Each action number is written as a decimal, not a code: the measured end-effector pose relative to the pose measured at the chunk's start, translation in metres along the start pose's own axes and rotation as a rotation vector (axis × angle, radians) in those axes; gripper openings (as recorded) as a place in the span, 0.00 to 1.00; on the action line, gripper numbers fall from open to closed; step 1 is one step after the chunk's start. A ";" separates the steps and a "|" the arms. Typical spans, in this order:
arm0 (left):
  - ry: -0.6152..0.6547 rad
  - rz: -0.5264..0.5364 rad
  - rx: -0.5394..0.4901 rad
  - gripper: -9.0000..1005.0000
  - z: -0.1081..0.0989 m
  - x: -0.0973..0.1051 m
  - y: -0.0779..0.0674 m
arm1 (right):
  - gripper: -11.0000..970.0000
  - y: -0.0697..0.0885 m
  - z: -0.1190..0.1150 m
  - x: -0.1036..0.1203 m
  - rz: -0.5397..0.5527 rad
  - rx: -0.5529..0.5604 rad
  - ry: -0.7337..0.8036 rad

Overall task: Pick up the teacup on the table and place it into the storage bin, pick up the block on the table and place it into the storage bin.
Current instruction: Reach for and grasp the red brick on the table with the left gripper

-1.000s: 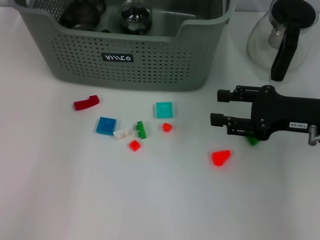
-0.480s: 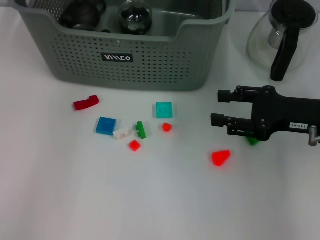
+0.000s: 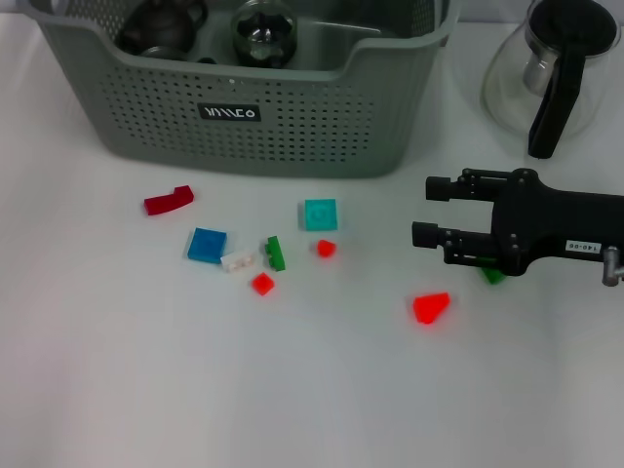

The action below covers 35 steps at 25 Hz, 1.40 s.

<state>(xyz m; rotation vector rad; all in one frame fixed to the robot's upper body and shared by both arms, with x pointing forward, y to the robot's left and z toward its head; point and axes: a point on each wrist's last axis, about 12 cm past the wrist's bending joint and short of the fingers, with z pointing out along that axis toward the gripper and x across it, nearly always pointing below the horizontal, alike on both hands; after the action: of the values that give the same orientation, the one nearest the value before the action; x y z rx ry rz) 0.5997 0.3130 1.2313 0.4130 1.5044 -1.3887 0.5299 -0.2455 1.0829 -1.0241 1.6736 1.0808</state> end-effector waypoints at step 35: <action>1.210 0.385 -0.499 0.55 0.016 0.096 0.018 | 0.70 -0.002 0.001 -0.002 -0.005 0.003 0.003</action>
<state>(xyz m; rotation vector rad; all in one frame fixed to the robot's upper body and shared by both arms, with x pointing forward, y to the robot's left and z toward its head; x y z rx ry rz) 0.5789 0.2683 1.1451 1.2664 2.4438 -0.3316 0.5324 -0.2448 1.0843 -1.0283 1.6735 1.0740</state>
